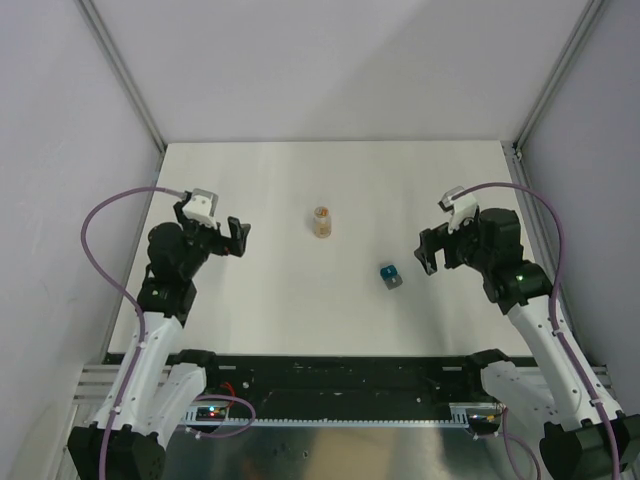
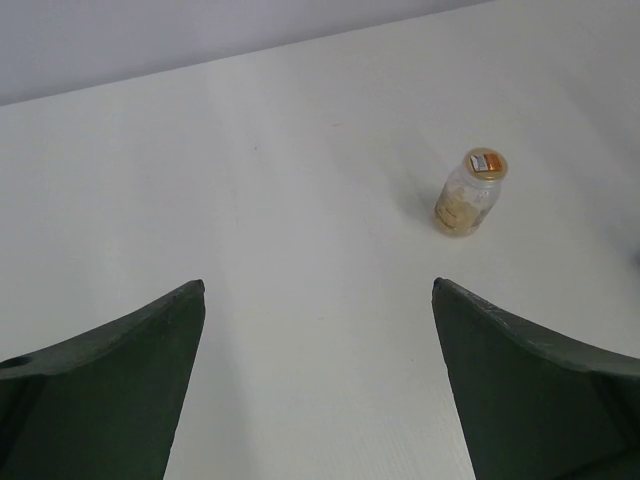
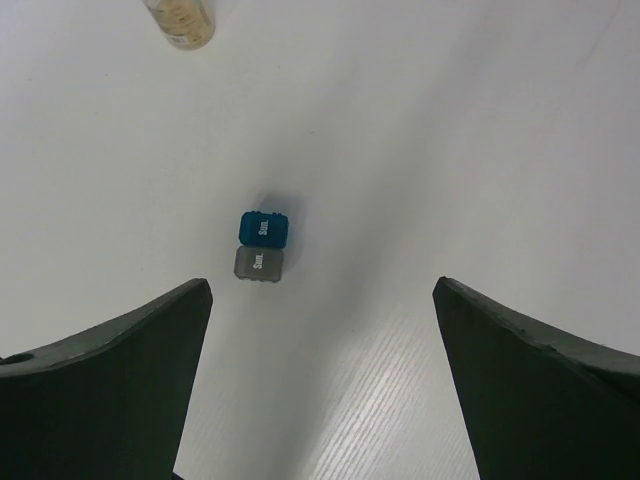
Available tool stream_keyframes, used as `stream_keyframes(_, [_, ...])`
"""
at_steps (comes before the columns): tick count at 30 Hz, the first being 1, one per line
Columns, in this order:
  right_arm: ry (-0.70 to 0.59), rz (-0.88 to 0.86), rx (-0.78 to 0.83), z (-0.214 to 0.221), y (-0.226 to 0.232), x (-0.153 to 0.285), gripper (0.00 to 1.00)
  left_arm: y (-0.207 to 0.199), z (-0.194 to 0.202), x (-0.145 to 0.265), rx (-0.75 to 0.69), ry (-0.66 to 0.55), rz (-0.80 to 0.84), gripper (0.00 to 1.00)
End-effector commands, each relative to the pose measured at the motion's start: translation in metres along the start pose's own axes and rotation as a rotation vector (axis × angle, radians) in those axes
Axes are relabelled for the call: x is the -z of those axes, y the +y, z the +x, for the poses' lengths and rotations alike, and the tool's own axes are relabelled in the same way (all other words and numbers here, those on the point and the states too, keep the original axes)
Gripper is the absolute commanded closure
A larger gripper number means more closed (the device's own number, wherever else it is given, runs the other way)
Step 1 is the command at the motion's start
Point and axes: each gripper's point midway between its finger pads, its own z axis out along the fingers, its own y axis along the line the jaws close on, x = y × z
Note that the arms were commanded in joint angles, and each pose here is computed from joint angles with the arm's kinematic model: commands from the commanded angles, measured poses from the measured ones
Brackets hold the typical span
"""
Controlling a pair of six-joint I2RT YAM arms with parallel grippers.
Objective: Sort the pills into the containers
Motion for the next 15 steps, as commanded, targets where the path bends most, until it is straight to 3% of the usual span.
stream_keyframes(1, [-0.054, 0.006, 0.021, -0.0122, 0.0, 0.0013, 0.0, 0.0014, -0.0081, 0.003, -0.016, -0.037, -0.016, 0.02])
stream_keyframes(15, [-0.038, -0.012, 0.038, -0.0086, 0.0056, 0.0015, 0.0, 0.0112, -0.0102, 0.0065, -0.053, -0.018, -0.064, 0.02])
